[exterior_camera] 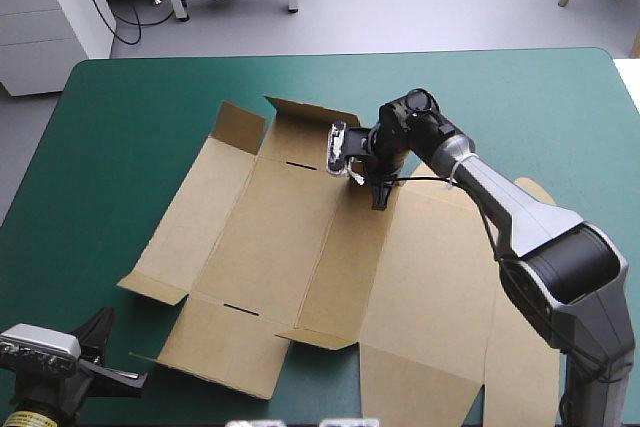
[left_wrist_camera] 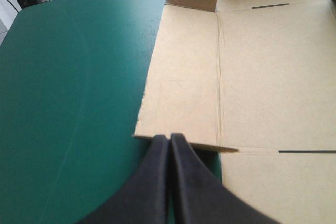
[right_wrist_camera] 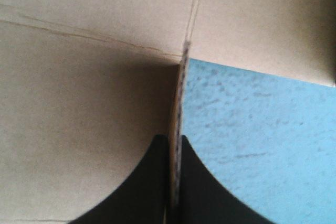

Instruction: Fold the box

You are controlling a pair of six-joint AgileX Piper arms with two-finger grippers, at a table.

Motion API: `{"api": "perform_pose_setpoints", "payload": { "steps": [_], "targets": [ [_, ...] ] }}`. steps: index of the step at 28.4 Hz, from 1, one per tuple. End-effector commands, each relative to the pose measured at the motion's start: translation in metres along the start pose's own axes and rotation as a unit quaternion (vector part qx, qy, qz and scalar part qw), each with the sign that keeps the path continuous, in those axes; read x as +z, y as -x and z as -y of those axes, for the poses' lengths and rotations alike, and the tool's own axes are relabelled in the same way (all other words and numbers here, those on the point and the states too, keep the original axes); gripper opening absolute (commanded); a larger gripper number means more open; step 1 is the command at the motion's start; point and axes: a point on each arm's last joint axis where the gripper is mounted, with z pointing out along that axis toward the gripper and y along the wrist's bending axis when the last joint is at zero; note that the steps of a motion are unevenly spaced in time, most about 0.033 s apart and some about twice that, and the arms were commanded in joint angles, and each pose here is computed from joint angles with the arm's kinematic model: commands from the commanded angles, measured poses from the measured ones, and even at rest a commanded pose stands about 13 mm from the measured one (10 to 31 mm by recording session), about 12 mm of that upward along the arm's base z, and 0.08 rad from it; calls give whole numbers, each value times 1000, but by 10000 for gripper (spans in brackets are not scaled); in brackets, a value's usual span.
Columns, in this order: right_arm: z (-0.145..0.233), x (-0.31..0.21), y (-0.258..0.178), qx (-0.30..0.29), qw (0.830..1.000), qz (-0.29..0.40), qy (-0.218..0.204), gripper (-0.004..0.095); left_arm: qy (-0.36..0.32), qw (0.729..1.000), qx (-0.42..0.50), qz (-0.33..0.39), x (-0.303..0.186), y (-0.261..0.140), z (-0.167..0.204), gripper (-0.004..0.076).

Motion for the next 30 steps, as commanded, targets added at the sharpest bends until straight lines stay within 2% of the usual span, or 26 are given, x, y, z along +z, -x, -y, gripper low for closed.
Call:
{"api": "perform_pose_setpoints", "payload": {
  "steps": [1, 5, 9, 14, 20, 23, 24, 26, 28, 30],
  "targets": [
    [16, -30, 14, -53, 996, 30, -68, -20, 4, 999, -5, 42, -3, 14, -1, -10],
    [16, -27, 16, -96, 993, 29, -66, -20, 4, 999, -5, 42, -3, 14, -1, -10],
    [15, -28, 22, -90, 992, 49, -72, -20, 4, 999, -5, 42, -3, 14, -1, -10],
    [6, -28, 37, -120, 988, 73, -66, -20, 5, 999, -4, 50, -3, 15, -2, -10],
    [6, -28, 40, -121, 987, 74, -71, -19, -1, 999, -13, 41, -3, 13, -1, -10],
    [7, -29, 41, -102, 989, 81, -75, -3, -1, 999, -13, 42, -3, 14, -1, -10],
    [7, -29, 42, -94, 989, 86, -76, 17, 1, 999, -11, 42, -3, 14, -1, -10],
    [6, -29, 44, -83, 989, 97, -73, 123, 1, 999, -11, 42, -3, 14, -1, -10],
    [6, -29, 45, -79, 989, 103, -72, 289, 2, 999, -10, 42, -3, 14, -1, -10],
    [7, -30, 46, -54, 989, 110, -77, 532, 2, 999, -10, 42, -3, 14, -1, -10]
  ]
}}
